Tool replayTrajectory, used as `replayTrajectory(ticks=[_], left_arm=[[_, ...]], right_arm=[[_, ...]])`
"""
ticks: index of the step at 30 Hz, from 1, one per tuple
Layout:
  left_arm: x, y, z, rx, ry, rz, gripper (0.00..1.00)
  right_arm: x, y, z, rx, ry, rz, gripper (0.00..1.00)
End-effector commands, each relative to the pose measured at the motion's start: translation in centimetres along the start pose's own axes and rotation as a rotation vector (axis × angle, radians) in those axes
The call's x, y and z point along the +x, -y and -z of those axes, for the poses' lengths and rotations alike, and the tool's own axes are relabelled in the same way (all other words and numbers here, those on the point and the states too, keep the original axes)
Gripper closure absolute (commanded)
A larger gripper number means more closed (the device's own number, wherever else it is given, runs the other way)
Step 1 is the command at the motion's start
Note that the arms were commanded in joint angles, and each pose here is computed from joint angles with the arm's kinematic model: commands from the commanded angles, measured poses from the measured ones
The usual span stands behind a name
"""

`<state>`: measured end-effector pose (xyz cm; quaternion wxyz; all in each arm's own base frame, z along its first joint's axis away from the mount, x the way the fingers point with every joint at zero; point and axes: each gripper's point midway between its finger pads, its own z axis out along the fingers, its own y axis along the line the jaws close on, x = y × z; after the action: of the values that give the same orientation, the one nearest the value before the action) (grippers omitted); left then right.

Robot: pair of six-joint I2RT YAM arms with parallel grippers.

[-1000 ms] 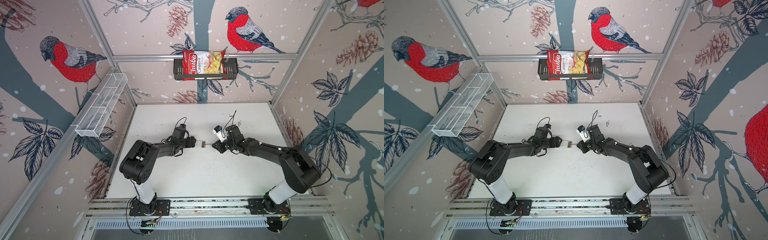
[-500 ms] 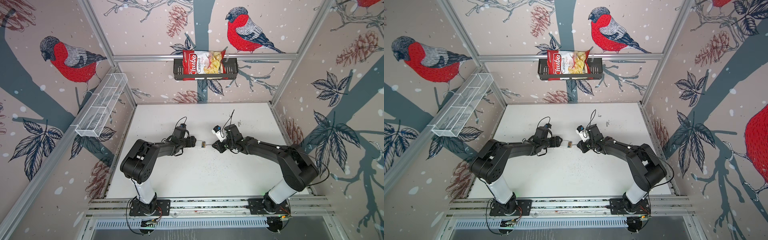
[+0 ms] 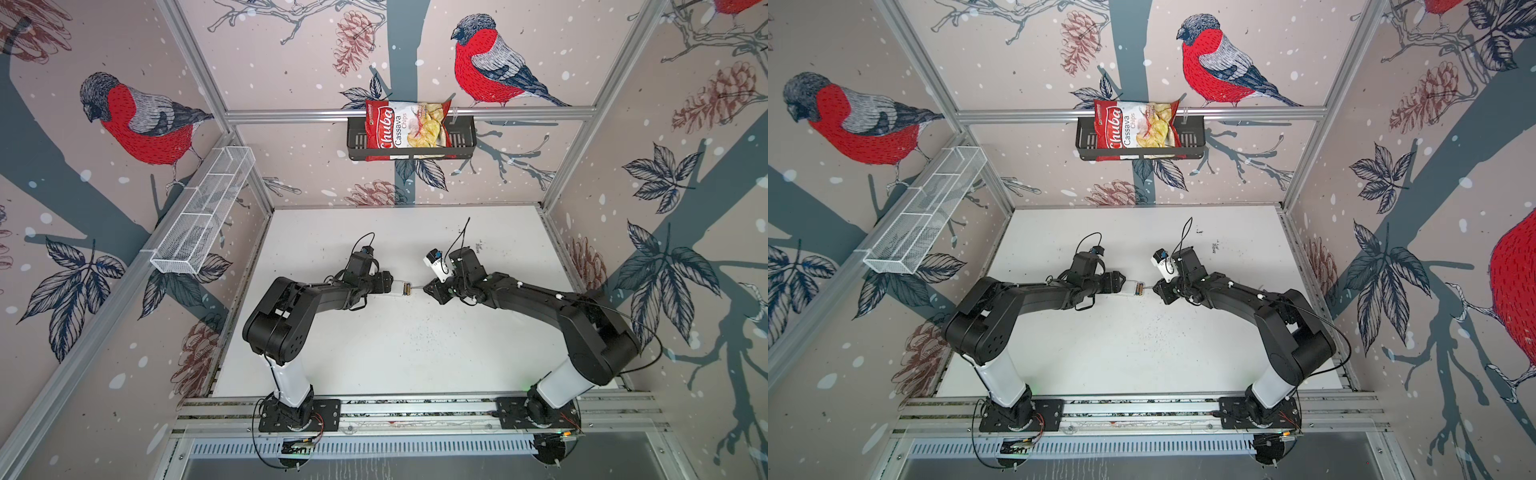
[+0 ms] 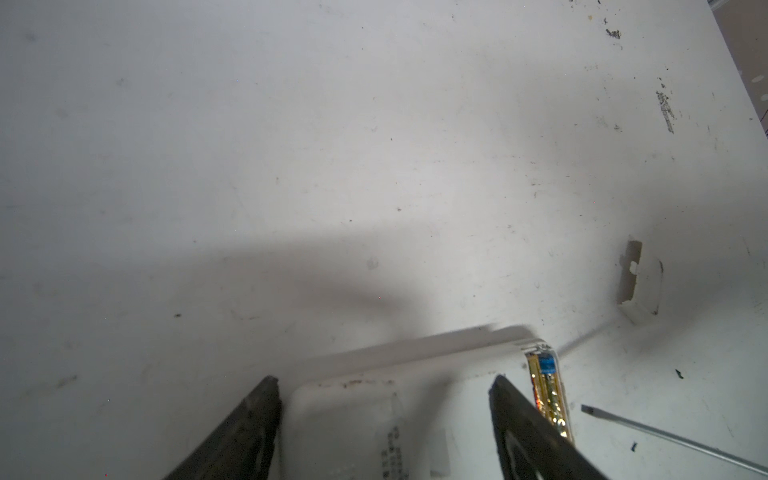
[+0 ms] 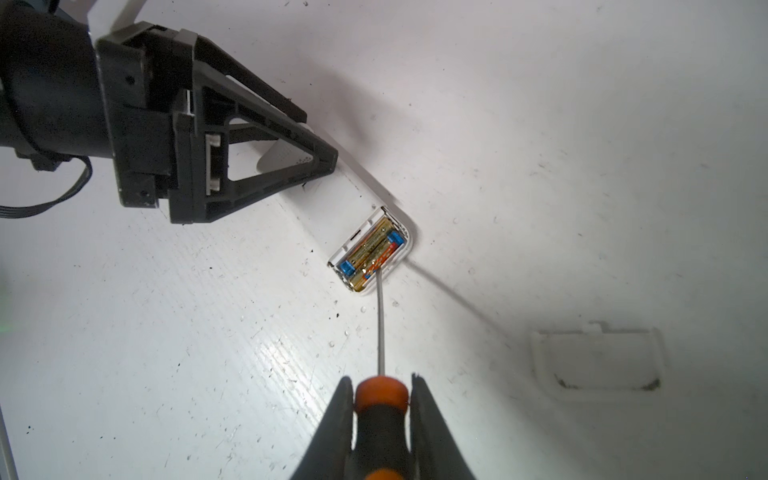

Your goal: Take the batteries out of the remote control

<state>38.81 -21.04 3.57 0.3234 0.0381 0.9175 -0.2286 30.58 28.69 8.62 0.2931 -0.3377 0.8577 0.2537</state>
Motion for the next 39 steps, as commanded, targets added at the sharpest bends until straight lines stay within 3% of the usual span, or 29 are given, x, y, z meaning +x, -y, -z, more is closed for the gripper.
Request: replayTrajectory(ticks=[1, 39], left_arm=[[0.8, 0.0, -0.2, 0.008, -0.036, 0.010, 0.21], [0.7, 0.2, -1.0, 0.014, -0.053, 0.000, 0.22]], right_arm=[[-0.4, -0.3, -0.2, -0.014, 0.007, 0.017, 1.00], [0.1, -0.3, -0.7, 0.039, -0.032, 0.050, 1.00]])
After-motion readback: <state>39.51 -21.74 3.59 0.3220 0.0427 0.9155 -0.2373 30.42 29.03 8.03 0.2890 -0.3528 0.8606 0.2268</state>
